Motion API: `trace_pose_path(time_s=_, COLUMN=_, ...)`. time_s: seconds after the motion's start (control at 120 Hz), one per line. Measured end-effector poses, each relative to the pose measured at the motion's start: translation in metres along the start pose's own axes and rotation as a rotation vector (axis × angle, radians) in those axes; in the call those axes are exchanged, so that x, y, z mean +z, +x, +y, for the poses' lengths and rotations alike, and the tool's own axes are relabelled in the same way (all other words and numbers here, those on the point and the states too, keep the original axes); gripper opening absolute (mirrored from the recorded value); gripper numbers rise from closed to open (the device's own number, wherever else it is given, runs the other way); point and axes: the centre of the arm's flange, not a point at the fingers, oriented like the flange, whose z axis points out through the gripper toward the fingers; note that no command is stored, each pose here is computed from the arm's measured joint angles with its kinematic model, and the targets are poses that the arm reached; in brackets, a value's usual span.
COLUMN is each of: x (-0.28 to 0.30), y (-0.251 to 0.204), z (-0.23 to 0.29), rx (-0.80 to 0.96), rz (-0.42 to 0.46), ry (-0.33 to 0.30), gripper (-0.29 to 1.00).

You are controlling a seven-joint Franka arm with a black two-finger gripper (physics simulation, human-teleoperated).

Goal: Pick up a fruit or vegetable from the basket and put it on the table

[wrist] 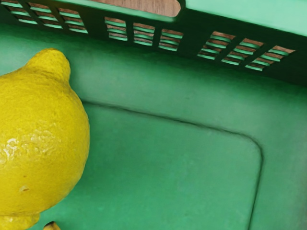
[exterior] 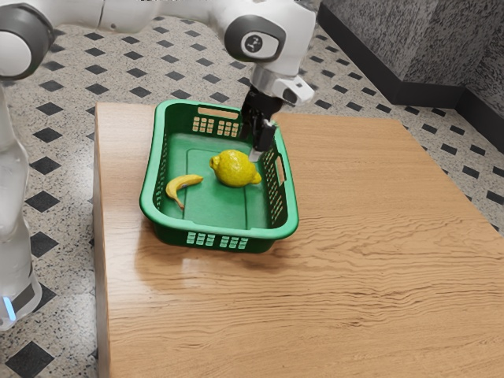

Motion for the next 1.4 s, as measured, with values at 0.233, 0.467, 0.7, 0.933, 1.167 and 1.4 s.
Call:
trace_pose_path(time_s=0.233, x=0.038, y=-0.03, z=-0.021, rx=-0.03, rz=0.029, ry=-0.025, gripper=0.7)
trace_pose_path(time_s=0.467, x=0.072, y=-0.038, z=-0.032, rx=0.007, rz=0.027, ry=0.001, gripper=0.7)
trace_pose_path(time_s=0.7, x=0.095, y=-0.062, z=-0.06, rx=0.003, rz=0.009, ry=0.004, gripper=0.7)
trace_pose_path(time_s=0.933, x=0.121, y=-0.071, z=-0.066, rx=0.018, rz=-0.014, ry=-0.005, gripper=0.7)
trace_pose_path(time_s=1.167, x=0.126, y=-0.074, z=-0.068, rx=0.03, rz=-0.001, ry=-0.006, gripper=0.7)
trace_pose_path(time_s=1.4, x=0.136, y=-0.082, z=-0.077, rx=0.02, rz=-0.016, ry=-0.02, gripper=0.7)
